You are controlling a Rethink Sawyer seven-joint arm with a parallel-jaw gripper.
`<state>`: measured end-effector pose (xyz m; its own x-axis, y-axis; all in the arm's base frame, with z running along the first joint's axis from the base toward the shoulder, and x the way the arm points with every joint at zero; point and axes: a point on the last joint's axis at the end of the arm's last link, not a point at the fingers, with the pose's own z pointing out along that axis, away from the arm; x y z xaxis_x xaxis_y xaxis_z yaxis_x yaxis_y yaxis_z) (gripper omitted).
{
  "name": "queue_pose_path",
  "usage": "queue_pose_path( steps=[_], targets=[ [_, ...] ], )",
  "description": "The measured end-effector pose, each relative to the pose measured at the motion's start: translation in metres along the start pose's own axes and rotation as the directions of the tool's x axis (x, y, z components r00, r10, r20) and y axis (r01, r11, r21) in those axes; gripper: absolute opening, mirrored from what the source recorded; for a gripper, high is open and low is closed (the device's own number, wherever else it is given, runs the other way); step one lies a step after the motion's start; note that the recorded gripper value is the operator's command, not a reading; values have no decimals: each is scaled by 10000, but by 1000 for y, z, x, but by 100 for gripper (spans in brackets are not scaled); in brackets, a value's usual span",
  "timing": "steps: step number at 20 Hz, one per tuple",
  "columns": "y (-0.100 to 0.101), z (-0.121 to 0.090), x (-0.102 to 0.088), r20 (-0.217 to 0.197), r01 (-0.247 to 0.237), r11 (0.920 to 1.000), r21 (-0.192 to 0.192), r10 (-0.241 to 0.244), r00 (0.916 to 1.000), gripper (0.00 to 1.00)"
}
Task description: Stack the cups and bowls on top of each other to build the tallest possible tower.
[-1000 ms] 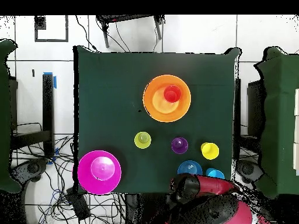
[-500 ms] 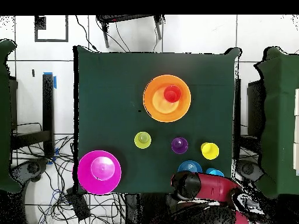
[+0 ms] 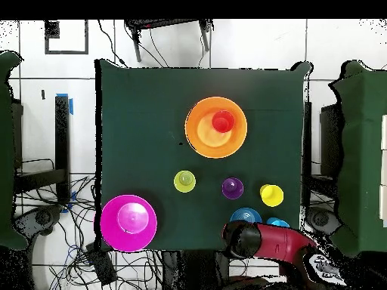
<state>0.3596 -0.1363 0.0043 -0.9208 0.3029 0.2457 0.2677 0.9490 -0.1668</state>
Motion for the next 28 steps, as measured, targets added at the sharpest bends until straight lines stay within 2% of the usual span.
queue_pose_path(
  steps=[7, 12, 17, 26, 28],
  targets=[
    [8, -13, -7, -305, -255, 9996, -142, 251, 9992, 100],
    [19, -13, -12, -345, -179, 9992, -349, 167, 9993, 100],
    [24, -15, -21, -188, -78, 9991, -426, 70, 9998, 100],
    [34, -24, -58, 230, 138, 9981, -599, -125, 9997, 100],
    [34, -24, -61, 276, 138, 9980, -621, -121, 9995, 100]
  ],
)
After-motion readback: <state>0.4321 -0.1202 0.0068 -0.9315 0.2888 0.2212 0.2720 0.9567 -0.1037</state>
